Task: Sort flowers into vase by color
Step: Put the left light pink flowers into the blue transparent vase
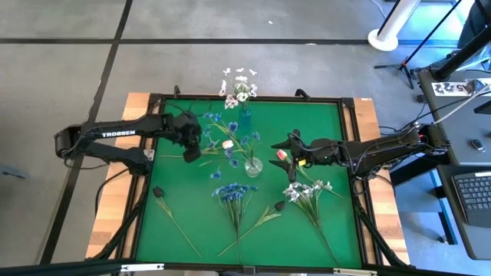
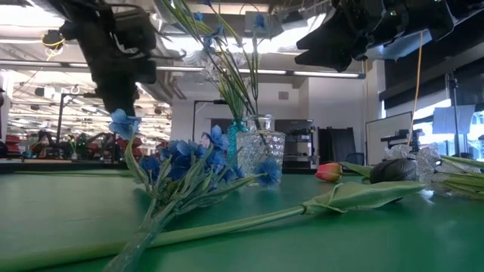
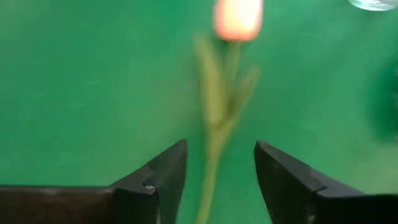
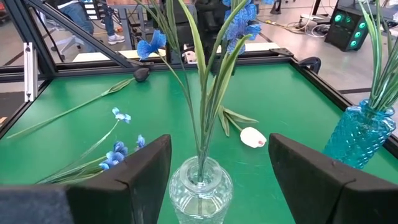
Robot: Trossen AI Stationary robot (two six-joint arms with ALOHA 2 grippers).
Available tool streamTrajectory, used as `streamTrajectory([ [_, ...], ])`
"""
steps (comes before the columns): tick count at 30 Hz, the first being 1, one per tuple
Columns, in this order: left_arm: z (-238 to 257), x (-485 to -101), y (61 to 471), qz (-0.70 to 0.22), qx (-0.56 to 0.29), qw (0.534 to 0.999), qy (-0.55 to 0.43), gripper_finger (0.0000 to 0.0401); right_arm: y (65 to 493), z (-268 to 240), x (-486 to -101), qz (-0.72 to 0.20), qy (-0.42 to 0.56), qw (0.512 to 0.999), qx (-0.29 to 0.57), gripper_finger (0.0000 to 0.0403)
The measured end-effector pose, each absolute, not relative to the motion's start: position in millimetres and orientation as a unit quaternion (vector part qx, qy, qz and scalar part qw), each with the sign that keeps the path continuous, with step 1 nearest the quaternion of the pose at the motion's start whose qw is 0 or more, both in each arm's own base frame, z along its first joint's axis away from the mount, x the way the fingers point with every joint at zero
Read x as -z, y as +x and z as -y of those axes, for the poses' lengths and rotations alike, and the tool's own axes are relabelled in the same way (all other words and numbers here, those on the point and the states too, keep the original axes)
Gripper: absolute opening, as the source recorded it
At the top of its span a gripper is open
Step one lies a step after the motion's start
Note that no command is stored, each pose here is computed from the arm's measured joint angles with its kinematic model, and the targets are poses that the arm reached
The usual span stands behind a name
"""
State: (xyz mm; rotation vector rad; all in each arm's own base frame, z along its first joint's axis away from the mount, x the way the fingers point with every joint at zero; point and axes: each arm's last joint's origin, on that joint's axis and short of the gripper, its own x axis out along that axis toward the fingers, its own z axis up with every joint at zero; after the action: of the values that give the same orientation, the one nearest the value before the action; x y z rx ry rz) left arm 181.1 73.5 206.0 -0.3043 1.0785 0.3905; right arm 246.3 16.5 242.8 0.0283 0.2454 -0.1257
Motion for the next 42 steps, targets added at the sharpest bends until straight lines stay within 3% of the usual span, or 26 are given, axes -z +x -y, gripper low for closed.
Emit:
streamTrajectory([
  [20,-82,-129,210,-0.658,-0.213,0.703,-0.165,0.017,246,-17,-242,-0.127,0.013,0.99,0.063,0.0268],
  [25,-82,-129,211,-0.655,-0.21,0.706,-0.169,0.0124,246,-17,-242,-0.127,0.013,0.99,0.063,0.0268],
  [31,-85,-131,215,-0.647,-0.224,0.712,-0.157,0.0015,246,-16,-242,-0.127,0.013,0.99,0.063,0.0268],
  [37,-86,-146,221,-0.644,-0.237,0.714,-0.139,0.0003,246,-16,-241,-0.131,0.012,0.989,0.063,0.0268],
  [42,-81,-203,232,-0.549,-0.25,0.79,-0.108,0.0001,246,-16,-241,-0.131,0.012,0.989,0.063,0.0268],
])
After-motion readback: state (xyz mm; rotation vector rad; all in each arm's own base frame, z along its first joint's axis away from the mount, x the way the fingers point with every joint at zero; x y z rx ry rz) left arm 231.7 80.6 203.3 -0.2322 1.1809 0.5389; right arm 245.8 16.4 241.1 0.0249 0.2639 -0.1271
